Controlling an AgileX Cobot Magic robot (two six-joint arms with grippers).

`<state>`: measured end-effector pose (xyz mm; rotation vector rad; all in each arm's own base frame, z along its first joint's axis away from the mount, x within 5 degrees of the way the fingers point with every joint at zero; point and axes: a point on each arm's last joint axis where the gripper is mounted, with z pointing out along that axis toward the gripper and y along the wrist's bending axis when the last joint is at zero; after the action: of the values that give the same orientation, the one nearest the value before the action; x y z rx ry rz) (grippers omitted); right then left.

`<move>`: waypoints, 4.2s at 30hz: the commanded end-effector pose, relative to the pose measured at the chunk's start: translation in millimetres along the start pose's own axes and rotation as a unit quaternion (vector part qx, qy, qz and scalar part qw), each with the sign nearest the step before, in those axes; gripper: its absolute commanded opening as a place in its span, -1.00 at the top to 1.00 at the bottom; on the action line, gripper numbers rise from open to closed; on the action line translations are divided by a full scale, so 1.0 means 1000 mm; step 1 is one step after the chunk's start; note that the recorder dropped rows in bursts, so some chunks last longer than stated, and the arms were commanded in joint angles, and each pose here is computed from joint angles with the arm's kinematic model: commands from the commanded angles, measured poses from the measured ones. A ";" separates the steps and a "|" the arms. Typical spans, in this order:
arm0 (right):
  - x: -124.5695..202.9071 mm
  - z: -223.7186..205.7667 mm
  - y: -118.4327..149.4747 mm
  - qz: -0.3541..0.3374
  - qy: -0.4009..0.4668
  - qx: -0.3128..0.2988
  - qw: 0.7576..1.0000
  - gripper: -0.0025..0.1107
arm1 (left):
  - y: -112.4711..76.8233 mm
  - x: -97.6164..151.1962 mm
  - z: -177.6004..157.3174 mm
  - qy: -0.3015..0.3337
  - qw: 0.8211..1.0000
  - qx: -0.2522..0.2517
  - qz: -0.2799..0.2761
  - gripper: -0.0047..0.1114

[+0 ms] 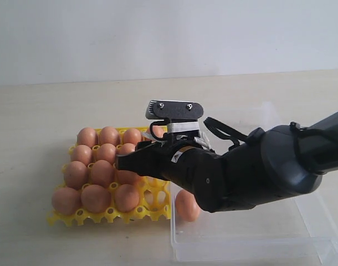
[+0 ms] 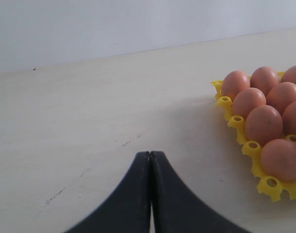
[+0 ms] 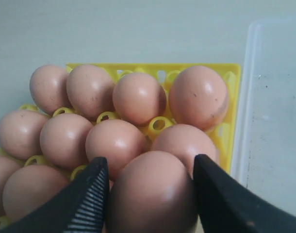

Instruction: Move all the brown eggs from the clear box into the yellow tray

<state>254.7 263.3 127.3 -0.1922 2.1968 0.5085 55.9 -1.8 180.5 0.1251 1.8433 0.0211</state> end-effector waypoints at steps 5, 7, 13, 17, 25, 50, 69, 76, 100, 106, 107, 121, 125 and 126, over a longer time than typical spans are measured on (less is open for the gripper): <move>0.001 0.001 -0.001 -0.006 -0.011 0.004 1.000 0.16 | 0.000 -0.002 0.000 -0.007 1.000 0.002 -0.003 0.92; 0.002 0.002 -0.002 -0.007 -0.010 0.005 1.000 0.16 | 0.000 -0.002 0.000 -0.007 1.000 0.002 -0.003 0.92; 0.003 0.003 -0.002 -0.008 -0.009 0.005 1.000 0.06 | 0.000 -0.002 0.000 -0.007 1.000 0.002 -0.003 0.92; 0.003 0.003 -0.002 -0.008 -0.009 0.005 1.000 -0.10 | 0.000 -0.002 0.000 -0.007 1.000 0.002 -0.003 0.92; 0.002 0.004 -0.002 -0.008 -0.014 0.005 1.000 -0.11 | 0.000 -0.002 0.000 -0.007 1.000 0.002 -0.003 0.92; -0.053 -0.092 -0.027 -0.052 0.070 -0.055 0.995 0.96 | 0.000 -0.002 0.000 -0.007 1.000 0.002 -0.003 0.92; -0.016 -0.067 -0.075 0.057 0.278 -0.015 0.959 0.01 | 0.000 -0.002 0.000 -0.007 1.000 0.002 -0.003 0.92; -0.015 -0.059 -0.074 0.061 0.281 -0.012 0.958 0.01 | 0.000 -0.002 0.000 -0.007 1.000 0.002 -0.003 0.92; -0.005 -0.032 -0.057 0.022 0.313 -0.030 0.949 0.01 | 0.000 -0.002 0.000 -0.007 1.000 0.002 -0.003 0.92; -0.001 -0.026 -0.060 0.020 0.311 -0.023 0.950 0.01 | 0.000 -0.002 0.000 -0.007 1.000 0.002 -0.003 0.92; -0.001 -0.025 -0.060 0.019 0.309 -0.021 0.950 0.01 | 0.000 -0.002 0.000 -0.007 1.000 0.002 -0.003 0.92; 0.005 -0.015 -0.066 0.002 0.299 -0.007 0.954 0.01 | 0.000 -0.002 0.000 -0.007 1.000 0.002 -0.003 0.92; 0.004 -0.014 -0.067 -0.008 0.290 -0.005 0.957 0.01 | 0.000 -0.002 0.000 -0.007 1.000 0.002 -0.003 0.92; 0.003 -0.014 -0.067 -0.008 0.289 -0.005 0.957 0.01 | 0.000 -0.002 0.000 -0.007 1.000 0.002 -0.003 0.92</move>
<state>261.4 196.4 115.4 -0.3739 2.7744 0.5183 55.9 -1.8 180.5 0.1251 1.8433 0.0211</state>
